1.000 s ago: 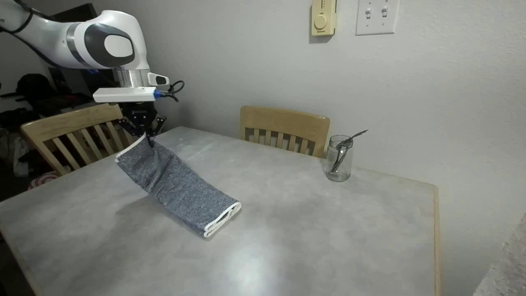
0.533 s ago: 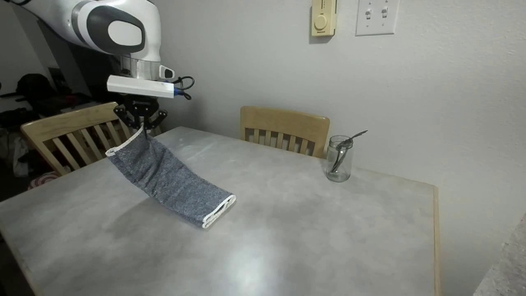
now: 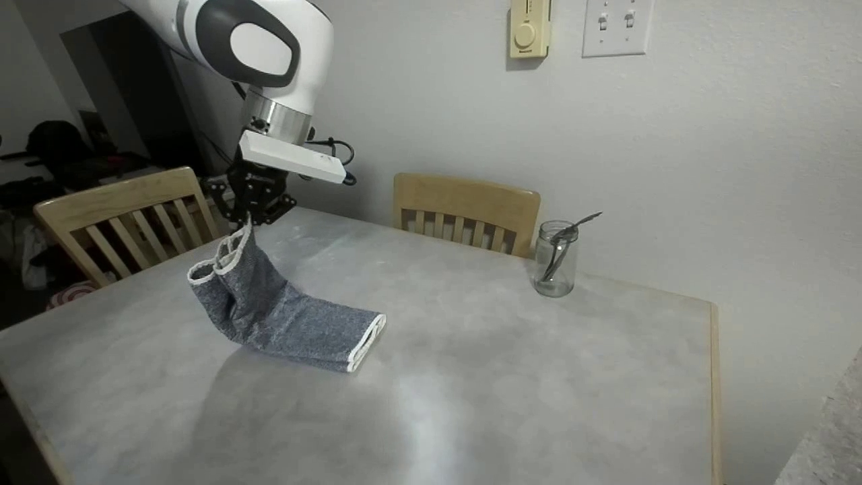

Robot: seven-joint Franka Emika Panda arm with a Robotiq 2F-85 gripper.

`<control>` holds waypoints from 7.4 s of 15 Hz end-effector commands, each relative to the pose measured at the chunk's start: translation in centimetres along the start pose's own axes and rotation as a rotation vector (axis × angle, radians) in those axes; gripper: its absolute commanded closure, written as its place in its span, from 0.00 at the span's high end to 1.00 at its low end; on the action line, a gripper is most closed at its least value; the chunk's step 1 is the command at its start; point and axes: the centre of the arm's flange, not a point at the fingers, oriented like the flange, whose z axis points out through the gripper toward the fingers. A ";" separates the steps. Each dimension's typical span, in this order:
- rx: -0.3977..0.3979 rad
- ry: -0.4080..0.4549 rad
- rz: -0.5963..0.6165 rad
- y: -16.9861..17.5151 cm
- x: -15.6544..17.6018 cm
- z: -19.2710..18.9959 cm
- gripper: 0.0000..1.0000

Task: Fold up the grey towel on the table.

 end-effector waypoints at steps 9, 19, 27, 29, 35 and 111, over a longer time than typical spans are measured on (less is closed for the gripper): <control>0.107 0.105 0.145 5.3 -6.1 4.0 0.02; 0.054 0.015 0.174 6.4 -5.6 2.3 0.02; 0.023 -0.062 -0.016 7.0 -5.5 0.2 0.02; 0.021 -0.058 -0.038 7.4 -5.8 0.0 0.02; 0.035 -0.025 -0.096 10.4 -7.5 1.0 0.02; -0.412 0.225 0.545 10.2 -5.4 0.5 0.04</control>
